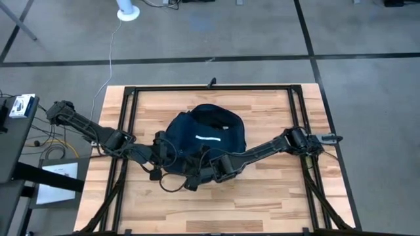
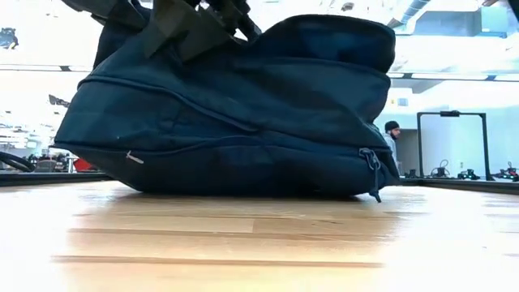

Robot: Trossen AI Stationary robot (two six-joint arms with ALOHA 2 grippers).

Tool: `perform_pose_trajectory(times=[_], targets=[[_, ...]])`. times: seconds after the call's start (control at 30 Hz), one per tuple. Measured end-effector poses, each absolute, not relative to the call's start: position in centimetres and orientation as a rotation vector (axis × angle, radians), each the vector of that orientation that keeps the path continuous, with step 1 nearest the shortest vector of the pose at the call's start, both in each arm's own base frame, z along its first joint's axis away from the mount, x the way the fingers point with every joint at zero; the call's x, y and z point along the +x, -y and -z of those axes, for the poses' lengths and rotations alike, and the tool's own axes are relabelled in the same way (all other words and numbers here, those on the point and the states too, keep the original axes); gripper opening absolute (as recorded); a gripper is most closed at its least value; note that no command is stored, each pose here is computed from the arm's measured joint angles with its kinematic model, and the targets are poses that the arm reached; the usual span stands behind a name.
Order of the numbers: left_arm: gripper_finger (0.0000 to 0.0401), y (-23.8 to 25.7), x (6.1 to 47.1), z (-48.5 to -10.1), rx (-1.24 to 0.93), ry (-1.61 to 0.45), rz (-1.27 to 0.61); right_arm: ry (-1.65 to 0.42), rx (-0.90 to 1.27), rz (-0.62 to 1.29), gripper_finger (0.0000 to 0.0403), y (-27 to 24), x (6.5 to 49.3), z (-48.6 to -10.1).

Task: Unpack backpack
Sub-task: Close the blue backpack

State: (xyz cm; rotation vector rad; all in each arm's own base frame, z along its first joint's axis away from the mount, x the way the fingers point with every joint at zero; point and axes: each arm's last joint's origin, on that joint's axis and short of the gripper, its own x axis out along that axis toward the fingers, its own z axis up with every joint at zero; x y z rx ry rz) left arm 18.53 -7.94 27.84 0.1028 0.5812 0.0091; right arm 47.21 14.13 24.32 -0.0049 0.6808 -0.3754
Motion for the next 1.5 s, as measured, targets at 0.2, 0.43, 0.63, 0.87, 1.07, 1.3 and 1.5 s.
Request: perform_pose_trajectory(times=[0.2,0.43,0.63,0.87,1.07,1.3,1.5], targets=[[0.0006,7.8,18.2,-27.4,0.133,-0.634,-0.017,-0.679,-0.011,0.359,0.0054,-15.0,46.9,-24.4],[0.0006,7.4,17.8,-27.0,0.22,-0.678,-0.081,-0.63,0.023,0.316,0.0004,-17.3,45.4,-26.6],[0.0006,7.3,17.6,-26.8,0.259,-0.711,-0.066,-0.678,0.038,0.315,0.0001,-18.3,44.0,-26.9],[0.0006,6.6,16.2,-25.6,0.307,-0.894,-0.109,-0.864,-0.005,0.355,0.0001,-18.8,40.8,-27.1],[0.0006,6.1,15.2,-25.3,0.309,-0.975,-0.139,-1.096,-0.065,0.458,0.0,-18.8,37.1,-26.9],[0.0006,5.8,14.6,-25.9,0.26,-0.945,-0.128,-1.246,-0.096,0.473,0.0,-19.7,34.9,-26.7],[0.0021,6.2,15.3,-26.4,0.182,-0.846,-0.119,-1.322,-0.137,0.363,0.0,-20.2,34.6,-26.6]])
